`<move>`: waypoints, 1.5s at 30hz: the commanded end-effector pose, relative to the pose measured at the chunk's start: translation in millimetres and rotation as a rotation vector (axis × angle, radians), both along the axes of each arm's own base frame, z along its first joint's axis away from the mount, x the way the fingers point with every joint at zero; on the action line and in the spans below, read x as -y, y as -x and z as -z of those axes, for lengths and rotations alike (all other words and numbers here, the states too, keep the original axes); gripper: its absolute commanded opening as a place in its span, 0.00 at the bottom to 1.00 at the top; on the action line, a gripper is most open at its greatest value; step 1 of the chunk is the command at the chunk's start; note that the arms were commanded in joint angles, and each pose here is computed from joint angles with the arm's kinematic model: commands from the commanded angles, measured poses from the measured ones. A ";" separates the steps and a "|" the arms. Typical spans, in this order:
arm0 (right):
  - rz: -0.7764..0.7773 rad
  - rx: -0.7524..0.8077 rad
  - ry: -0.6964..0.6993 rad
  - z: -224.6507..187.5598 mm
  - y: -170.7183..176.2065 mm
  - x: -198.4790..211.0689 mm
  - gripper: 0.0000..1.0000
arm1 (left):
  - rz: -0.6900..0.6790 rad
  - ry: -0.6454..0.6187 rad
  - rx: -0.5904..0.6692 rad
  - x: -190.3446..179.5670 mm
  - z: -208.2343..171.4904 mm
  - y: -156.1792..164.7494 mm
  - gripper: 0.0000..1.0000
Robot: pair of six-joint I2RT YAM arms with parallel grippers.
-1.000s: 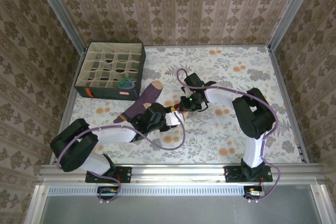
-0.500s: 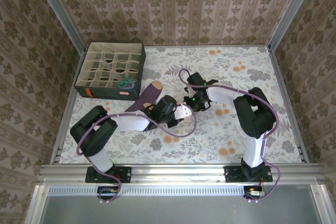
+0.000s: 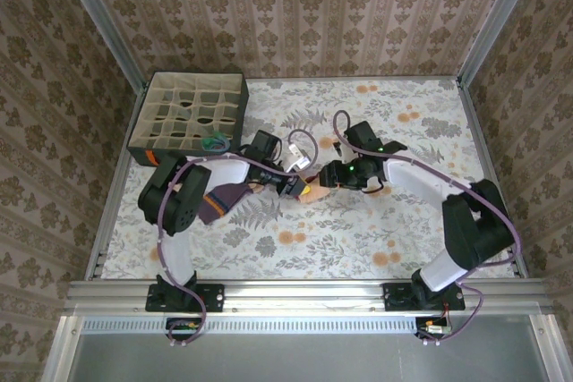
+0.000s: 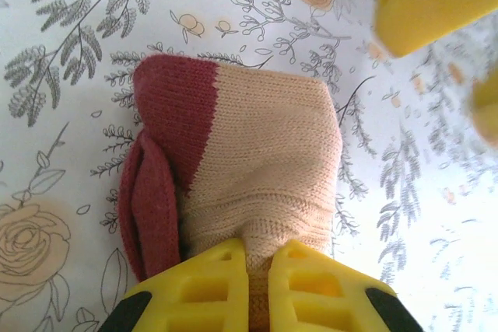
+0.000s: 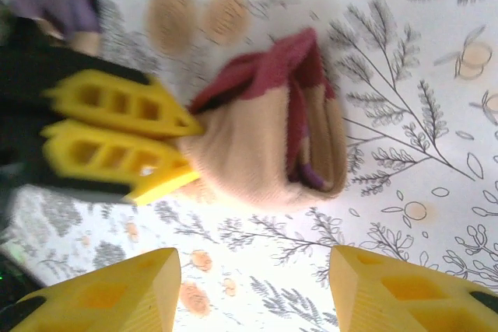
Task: Roll the socks
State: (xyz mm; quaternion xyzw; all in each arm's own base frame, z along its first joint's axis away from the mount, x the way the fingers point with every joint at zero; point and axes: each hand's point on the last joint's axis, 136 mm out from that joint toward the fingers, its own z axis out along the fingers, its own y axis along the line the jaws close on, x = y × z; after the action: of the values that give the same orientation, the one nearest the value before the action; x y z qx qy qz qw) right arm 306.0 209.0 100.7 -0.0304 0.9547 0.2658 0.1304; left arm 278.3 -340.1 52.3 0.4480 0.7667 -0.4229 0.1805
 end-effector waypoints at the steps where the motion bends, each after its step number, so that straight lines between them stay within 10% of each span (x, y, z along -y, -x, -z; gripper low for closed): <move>1: -0.002 0.044 -0.008 -8.9 -2.2 1.6 0.51 | -0.093 -0.100 -0.329 -22.9 41.2 19.5 0.04; 20: -0.094 -0.095 0.142 71.9 -26.6 -19.8 0.43 | -0.081 -0.122 -0.462 -24.5 47.4 15.0 0.07; 36: -0.034 -0.329 0.259 128.8 18.1 7.4 0.22 | -0.331 0.030 -0.208 -33.0 -5.8 -19.9 0.49; 45: -0.041 -0.334 0.261 127.4 18.9 4.1 0.23 | -0.459 0.198 -0.329 -28.5 -9.1 -16.3 0.54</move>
State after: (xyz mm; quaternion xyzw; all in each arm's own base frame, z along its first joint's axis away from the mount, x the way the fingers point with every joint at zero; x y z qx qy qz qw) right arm 337.4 240.0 32.6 -0.0499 0.9667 0.2410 0.0708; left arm 285.1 -301.5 48.8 0.2094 0.8391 -0.4719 0.1713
